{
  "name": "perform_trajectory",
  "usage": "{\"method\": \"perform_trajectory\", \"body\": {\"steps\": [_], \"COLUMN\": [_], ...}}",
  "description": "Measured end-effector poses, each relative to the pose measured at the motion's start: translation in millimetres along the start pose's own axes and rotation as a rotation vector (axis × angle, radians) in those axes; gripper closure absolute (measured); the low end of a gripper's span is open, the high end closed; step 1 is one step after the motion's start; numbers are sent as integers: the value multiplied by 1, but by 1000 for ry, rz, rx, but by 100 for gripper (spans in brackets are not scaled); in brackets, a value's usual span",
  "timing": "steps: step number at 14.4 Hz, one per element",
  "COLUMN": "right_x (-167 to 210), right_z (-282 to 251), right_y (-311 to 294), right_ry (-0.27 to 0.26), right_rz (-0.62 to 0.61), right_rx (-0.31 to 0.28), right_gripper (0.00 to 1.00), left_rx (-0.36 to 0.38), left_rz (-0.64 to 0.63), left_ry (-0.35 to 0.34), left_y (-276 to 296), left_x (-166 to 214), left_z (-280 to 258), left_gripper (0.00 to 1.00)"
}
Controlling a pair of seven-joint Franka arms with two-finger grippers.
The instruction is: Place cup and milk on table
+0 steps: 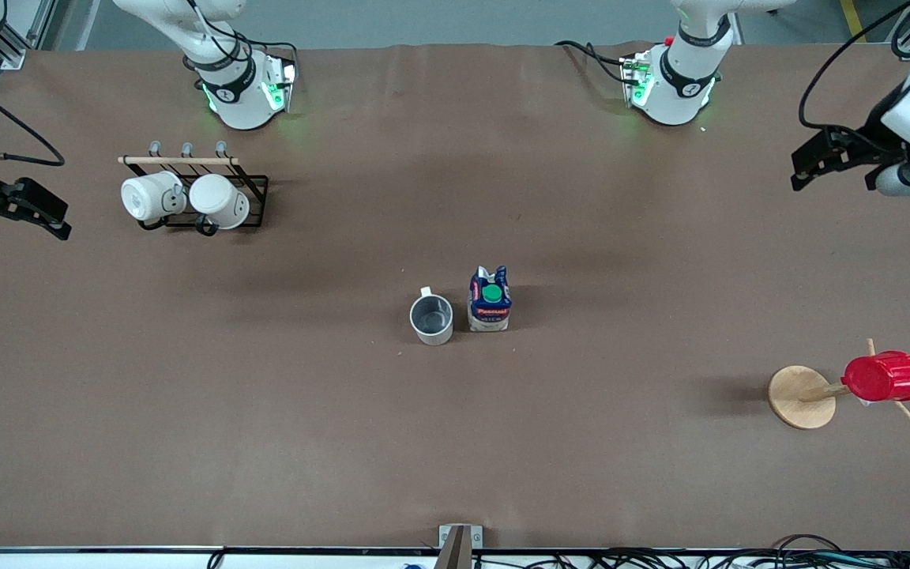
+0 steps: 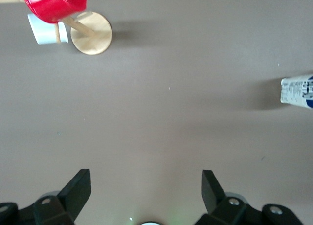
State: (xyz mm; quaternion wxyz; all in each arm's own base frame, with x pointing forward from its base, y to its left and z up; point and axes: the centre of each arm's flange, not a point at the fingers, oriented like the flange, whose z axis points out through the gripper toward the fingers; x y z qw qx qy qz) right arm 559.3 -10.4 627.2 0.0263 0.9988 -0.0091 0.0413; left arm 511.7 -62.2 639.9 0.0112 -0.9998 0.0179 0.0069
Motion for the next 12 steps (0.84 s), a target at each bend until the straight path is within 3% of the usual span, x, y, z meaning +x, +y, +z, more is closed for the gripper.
{"method": "perform_trajectory", "body": {"steps": [12], "right_x": [0], "right_z": [0], "right_y": [-1], "right_ry": [-1], "right_rz": [1], "right_rx": [9], "right_gripper": [0], "left_rx": [-3], "left_rz": [10], "left_ry": [-6], "left_y": [-2], "left_x": [-2], "left_z": [5], "left_gripper": [0]}}
